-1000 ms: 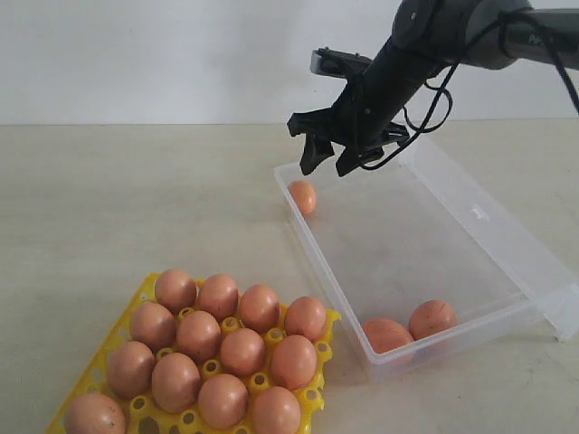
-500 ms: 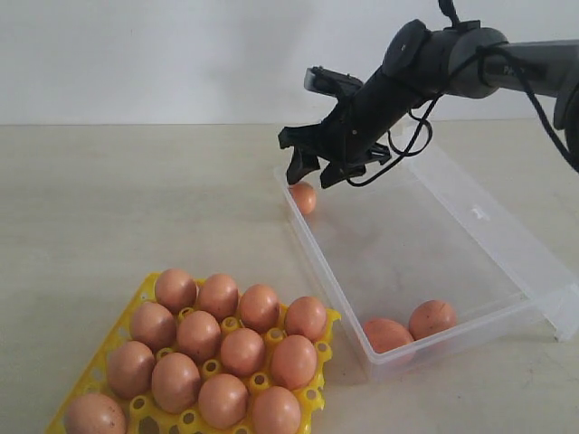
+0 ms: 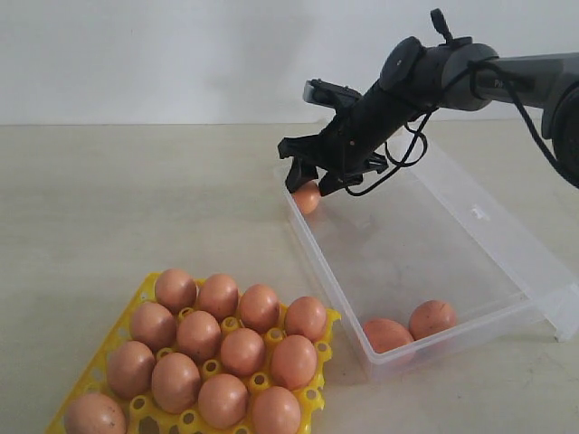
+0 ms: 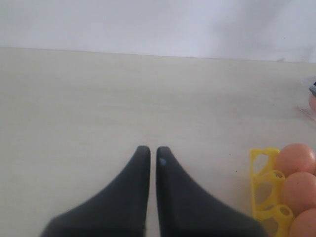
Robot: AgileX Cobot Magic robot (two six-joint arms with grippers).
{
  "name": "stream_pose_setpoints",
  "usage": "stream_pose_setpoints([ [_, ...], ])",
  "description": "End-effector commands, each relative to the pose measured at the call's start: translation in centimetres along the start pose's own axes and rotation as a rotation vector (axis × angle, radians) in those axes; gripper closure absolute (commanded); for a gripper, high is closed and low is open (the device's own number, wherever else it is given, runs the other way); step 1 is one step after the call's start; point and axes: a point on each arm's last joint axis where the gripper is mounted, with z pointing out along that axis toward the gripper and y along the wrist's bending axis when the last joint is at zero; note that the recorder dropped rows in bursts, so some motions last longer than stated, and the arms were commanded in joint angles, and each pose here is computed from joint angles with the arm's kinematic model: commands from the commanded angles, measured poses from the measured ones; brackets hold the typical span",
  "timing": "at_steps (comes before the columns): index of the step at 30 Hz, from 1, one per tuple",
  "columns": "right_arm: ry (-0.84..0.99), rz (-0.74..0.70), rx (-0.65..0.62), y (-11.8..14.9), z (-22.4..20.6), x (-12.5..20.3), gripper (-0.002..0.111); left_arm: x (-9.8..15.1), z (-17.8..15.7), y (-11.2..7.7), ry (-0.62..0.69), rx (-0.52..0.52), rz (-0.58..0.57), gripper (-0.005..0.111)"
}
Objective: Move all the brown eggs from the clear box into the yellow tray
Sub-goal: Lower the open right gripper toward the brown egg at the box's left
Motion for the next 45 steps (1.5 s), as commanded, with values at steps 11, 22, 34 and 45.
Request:
stream_pose_setpoints([
  [11, 0.046, -0.017, -0.020, -0.2, -0.2, 0.3, 0.108, 0.1, 0.0, 0.0, -0.005, 0.001, 0.004, 0.103],
  [22, 0.057, -0.063, -0.008, 0.0, -0.8, 0.2, 0.108, 0.1, 0.0, 0.0, -0.005, 0.001, 0.004, 0.103],
  [34, 0.140, -0.123, 0.024, 0.2, -2.1, 0.7, 0.107, 0.1, 0.0, 0.0, -0.005, 0.001, 0.004, 0.103],
  [45, 0.157, -0.130, 0.023, 0.2, -2.0, 0.9, 0.057, 0.1, 0.0, 0.0, -0.005, 0.001, 0.004, 0.103],
])
